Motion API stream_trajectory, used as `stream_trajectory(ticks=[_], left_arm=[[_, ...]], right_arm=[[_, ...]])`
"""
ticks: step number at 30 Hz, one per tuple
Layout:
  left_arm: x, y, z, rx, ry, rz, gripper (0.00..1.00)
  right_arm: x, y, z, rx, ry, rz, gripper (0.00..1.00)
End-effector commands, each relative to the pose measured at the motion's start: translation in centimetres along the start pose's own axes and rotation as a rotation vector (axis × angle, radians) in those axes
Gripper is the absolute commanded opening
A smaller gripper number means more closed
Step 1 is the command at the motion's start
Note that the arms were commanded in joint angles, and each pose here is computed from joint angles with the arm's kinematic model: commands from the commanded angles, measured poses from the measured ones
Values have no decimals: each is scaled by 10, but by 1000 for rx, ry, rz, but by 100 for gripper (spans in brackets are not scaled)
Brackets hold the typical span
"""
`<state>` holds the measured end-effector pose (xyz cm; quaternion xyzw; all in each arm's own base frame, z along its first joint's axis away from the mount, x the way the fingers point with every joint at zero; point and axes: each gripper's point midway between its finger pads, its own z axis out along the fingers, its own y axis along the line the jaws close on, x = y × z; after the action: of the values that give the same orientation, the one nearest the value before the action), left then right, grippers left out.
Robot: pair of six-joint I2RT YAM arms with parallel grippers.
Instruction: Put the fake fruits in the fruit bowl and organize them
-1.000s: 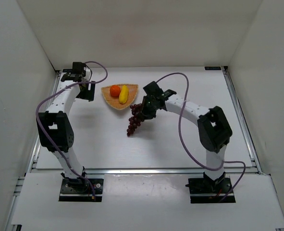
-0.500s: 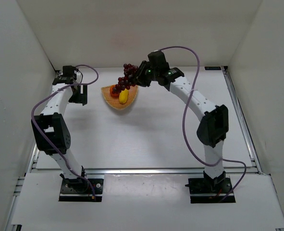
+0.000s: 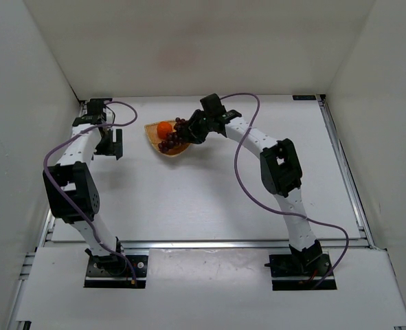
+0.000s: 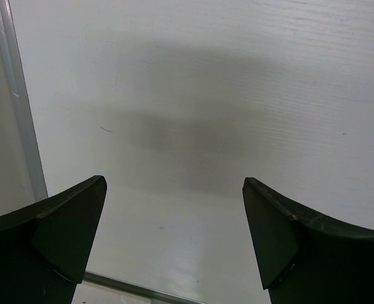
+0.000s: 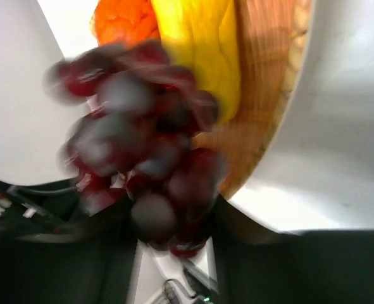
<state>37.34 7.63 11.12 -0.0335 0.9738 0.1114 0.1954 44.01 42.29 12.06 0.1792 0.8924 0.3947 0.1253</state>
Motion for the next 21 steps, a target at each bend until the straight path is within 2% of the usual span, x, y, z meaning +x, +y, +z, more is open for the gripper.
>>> stream_trajectory(ticks=[1, 2, 8, 11, 15, 16, 17, 19, 20, 21], left_arm=[[-6, 4, -20, 10, -65, -33, 100], [-6, 4, -20, 10, -65, -33, 100], [-3, 2, -19, 20, -56, -31, 100], [-5, 3, -25, 19, -74, -34, 100], [-4, 10, -32, 3, -91, -46, 100], [-5, 15, -37, -4, -105, -60, 100], [-1, 19, -34, -9, -94, -69, 100], [1, 23, -37, -6, -98, -82, 100], [9, 27, -36, -12, -88, -93, 100], [11, 30, -39, -16, -92, -102, 100]], right_arm=[[4, 49, -20, -153, 22, -49, 54], [1, 47, -24, -141, -3, -46, 61], [-5, 24, -26, -86, -15, -52, 86], [-14, 49, -52, -133, -52, -151, 97], [-29, 63, -111, -106, -164, -332, 99], [-28, 72, -141, -110, -207, -379, 99], [-34, 40, -147, -4, -229, -415, 99], [-45, 21, -194, 59, -307, -439, 99], [-41, -21, -197, 170, -278, -441, 99], [-57, -37, -233, 221, -364, -424, 99]])
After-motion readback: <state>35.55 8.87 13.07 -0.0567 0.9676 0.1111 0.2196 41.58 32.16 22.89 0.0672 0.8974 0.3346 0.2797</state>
